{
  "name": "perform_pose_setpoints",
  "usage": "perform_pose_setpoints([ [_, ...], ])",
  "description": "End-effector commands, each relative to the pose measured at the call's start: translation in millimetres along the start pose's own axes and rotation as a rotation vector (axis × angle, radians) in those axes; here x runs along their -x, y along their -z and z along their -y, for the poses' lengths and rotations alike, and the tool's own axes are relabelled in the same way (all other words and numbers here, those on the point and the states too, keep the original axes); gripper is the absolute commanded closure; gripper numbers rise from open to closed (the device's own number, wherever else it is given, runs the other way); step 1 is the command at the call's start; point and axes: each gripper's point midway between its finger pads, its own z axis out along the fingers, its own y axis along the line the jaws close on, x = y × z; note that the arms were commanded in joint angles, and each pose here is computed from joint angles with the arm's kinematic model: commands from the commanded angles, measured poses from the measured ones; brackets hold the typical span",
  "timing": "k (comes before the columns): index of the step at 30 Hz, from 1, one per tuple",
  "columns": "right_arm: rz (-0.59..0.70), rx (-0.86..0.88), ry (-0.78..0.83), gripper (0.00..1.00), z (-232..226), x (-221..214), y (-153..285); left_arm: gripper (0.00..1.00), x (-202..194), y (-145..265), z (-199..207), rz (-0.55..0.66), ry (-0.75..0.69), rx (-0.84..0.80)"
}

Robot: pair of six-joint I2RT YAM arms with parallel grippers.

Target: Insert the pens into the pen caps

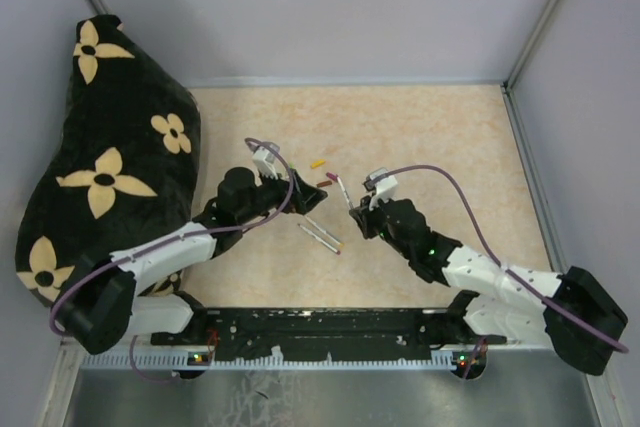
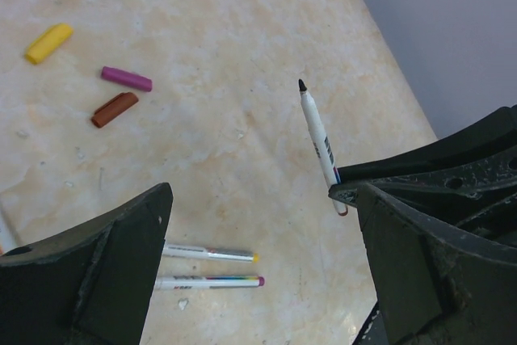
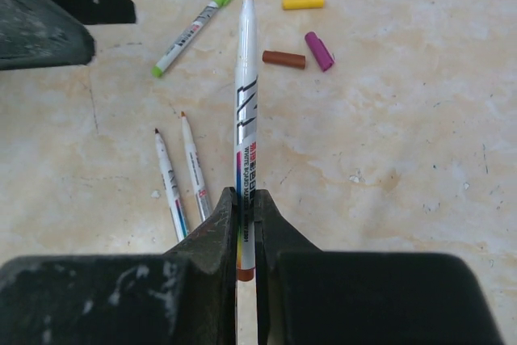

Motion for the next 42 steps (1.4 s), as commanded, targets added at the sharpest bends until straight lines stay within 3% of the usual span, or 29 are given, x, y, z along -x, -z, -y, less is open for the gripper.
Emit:
perform_pose_setpoints([
  [1, 0.169, 0.058, -0.061, 1.0, -12.1, 39.2, 10.5, 0.0, 19.1, -20.0, 34.8, 0.047, 0.01, -0.119],
  [12, 0.206, 0.119, -0.077, 1.0, -20.9, 48.5, 23.5, 0.11, 11.0, -58.1, 71.7, 0.019, 0.024, -0.232],
  [17, 0.209, 0.137, -0.074, 1.0, -23.8, 49.9, 25.6, 0.23, 10.8, -65.6, 82.8, 0.024, 0.018, -0.249],
  [23, 0.204, 0.139, -0.073, 1.0, -23.9, 47.8, 26.3, 0.53, 9.9, -65.9, 89.8, 0.03, 0.016, -0.271],
  [29, 0.196, 0.134, -0.077, 1.0, -22.9, 46.5, 26.0, 0.97, 6.6, -60.0, 98.3, 0.025, 0.015, -0.308],
  [30, 0.195, 0.132, -0.081, 1.0, -22.9, 46.5, 26.1, 1.0, 5.6, -59.1, 98.7, 0.024, 0.016, -0.309],
  [31, 0.194, 0.131, -0.085, 0.95, -22.6, 46.7, 26.3, 1.0, 4.9, -58.2, 99.1, 0.022, 0.016, -0.311],
  [33, 0.194, 0.133, -0.095, 0.73, -23.4, 48.3, 26.9, 1.0, 4.2, -56.6, 101.8, 0.018, 0.011, -0.32],
  [35, 0.194, 0.141, -0.099, 0.64, -25.3, 49.8, 26.9, 1.0, 3.8, -55.6, 104.1, 0.015, 0.002, -0.326],
  [42, 0.175, 0.152, -0.096, 0.62, -29.5, 51.5, 23.3, 1.0, 1.5, -56.1, 114.1, 0.0, -0.039, -0.334],
])
